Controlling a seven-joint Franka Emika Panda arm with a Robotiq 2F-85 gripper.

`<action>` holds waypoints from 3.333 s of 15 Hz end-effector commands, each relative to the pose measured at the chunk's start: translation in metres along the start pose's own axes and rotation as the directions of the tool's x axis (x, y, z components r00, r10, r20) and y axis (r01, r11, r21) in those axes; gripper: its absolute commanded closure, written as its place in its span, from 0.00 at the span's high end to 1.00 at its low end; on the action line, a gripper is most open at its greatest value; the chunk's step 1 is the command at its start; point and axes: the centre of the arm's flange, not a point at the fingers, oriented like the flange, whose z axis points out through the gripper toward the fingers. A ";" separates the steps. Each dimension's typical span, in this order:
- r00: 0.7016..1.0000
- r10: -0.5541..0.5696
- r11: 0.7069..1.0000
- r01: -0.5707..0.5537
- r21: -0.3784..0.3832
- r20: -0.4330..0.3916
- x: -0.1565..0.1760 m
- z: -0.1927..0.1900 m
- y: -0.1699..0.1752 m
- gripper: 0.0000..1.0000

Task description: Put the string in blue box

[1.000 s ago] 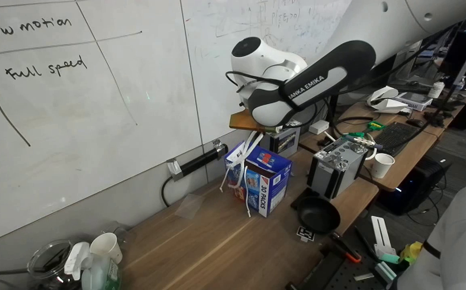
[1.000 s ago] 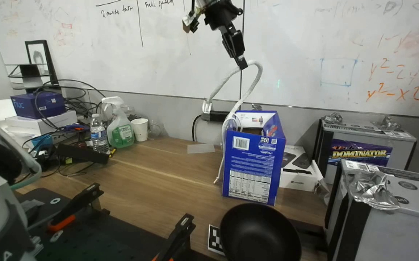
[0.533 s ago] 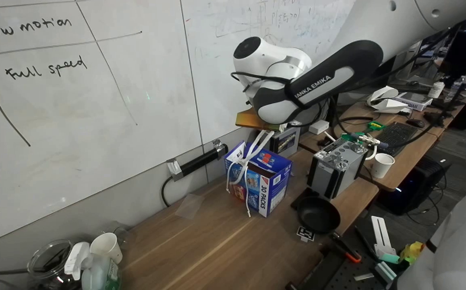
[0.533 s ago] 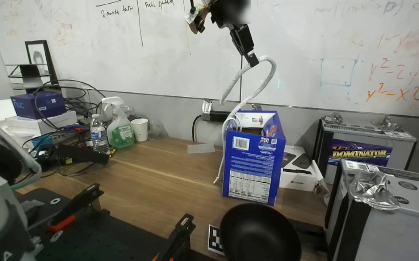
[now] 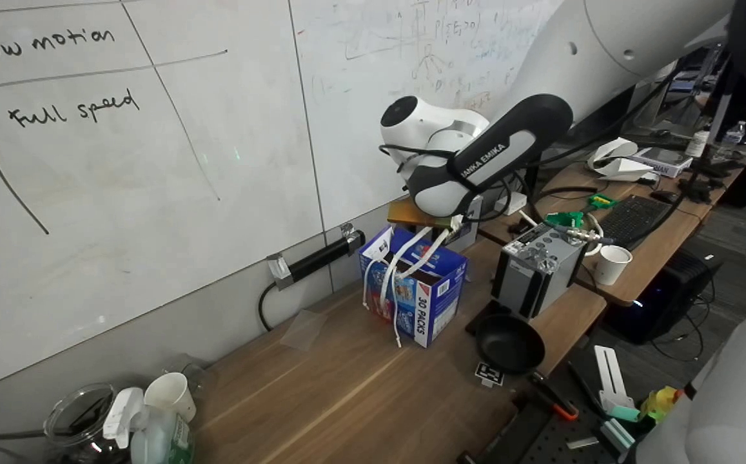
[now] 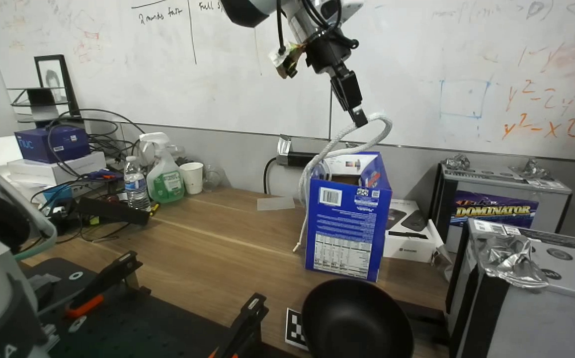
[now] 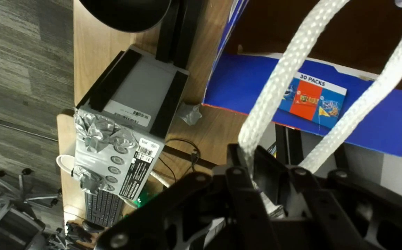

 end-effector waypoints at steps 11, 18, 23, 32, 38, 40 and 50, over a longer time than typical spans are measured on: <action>0.962 -0.129 0.987 0.101 0.127 0.241 0.021 0.104 -0.047 0.08; 0.911 -0.226 0.964 0.160 0.211 0.344 0.013 0.112 -0.052 0.08; 0.865 -0.312 0.938 0.214 0.274 0.393 0.000 0.112 -0.056 0.08; 0.850 -0.343 0.931 0.250 0.265 0.400 0.003 0.117 -0.050 0.47; 0.866 -0.335 0.932 0.248 0.263 0.372 0.014 0.093 -0.044 0.91; 0.872 -0.342 0.927 0.254 0.276 0.349 0.017 0.077 -0.044 1.00; 0.804 -0.515 0.824 0.368 0.431 0.298 -0.068 -0.044 -0.073 1.00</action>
